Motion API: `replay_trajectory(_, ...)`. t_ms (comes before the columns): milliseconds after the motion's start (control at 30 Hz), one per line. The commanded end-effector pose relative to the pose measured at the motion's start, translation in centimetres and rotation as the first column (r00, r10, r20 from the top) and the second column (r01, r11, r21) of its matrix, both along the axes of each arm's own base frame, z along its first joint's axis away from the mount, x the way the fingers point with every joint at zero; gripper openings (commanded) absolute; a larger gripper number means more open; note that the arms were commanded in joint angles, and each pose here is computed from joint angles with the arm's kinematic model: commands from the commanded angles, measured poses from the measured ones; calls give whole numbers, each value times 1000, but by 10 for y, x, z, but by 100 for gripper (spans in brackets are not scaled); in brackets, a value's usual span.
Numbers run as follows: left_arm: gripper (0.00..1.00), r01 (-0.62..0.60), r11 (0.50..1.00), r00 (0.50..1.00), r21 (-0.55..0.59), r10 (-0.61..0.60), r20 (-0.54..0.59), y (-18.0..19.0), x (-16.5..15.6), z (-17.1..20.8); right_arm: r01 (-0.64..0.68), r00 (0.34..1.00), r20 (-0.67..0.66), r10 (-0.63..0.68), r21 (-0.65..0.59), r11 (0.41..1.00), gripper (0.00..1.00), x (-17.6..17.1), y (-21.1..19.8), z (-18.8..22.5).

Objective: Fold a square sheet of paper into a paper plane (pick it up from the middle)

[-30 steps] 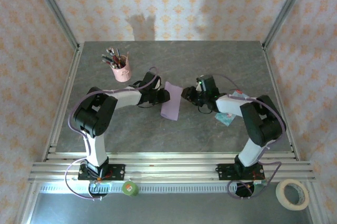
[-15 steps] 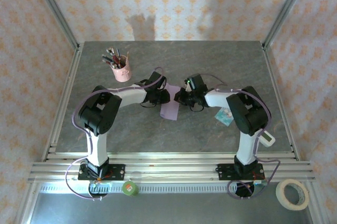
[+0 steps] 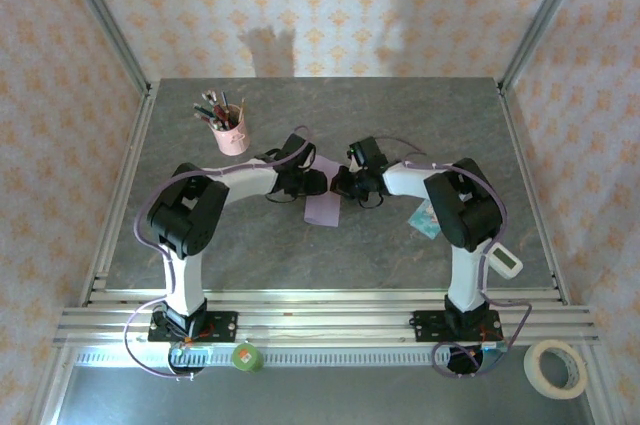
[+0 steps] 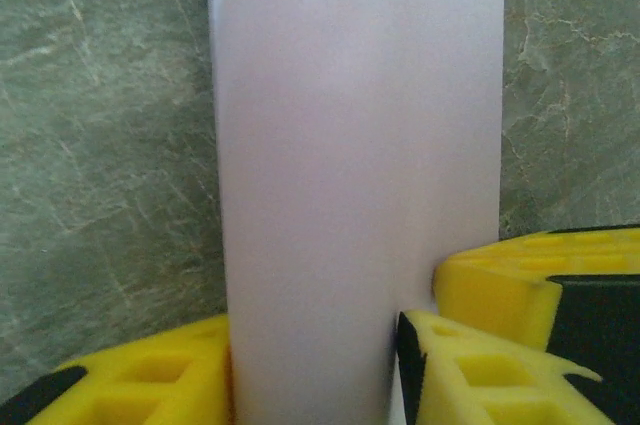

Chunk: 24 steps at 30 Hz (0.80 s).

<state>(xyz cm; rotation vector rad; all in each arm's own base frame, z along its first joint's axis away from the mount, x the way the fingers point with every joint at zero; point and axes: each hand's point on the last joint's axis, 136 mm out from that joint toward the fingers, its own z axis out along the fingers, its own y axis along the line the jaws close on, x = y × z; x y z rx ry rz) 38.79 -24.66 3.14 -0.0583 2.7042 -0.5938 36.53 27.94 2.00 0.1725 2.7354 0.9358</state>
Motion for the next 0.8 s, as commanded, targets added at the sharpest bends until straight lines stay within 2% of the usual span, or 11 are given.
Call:
replay_trajectory(0, 49, 23, 999, 1000, -36, -23, -5, 7, -4, 16, 13, 993, -116, -37, -205, 979, 8, -24, -36, -52)
replay_trajectory(333, 46, 44, 998, 996, -38, -47, -78, 14, -19, -7, 28, 994, -103, -45, -160, 987, 8, -14, -27, -40)
replay_trajectory(433, 43, 30, 999, 996, 22, -28, -80, 23, -19, -13, 34, 996, -82, -43, -102, 994, 9, -6, -17, -25)
replay_trajectory(467, 43, 25, 998, 993, 55, -18, -115, 28, -23, -29, 37, 997, -64, -42, -71, 997, 9, -1, -13, -16)
replay_trajectory(567, 42, 17, 994, 991, 110, -2, -137, 37, -26, -42, 57, 998, 9, -57, 15, 998, 11, 15, -5, 19)
replay_trajectory(667, 42, 15, 987, 990, 159, 8, -143, 43, -28, -49, 109, 991, 72, -114, 74, 991, 13, 28, -12, 47)
replay_trajectory(767, 43, 25, 981, 988, 192, 4, -152, 44, -30, -55, 172, 979, 93, -179, 82, 982, 14, 33, -30, 55)
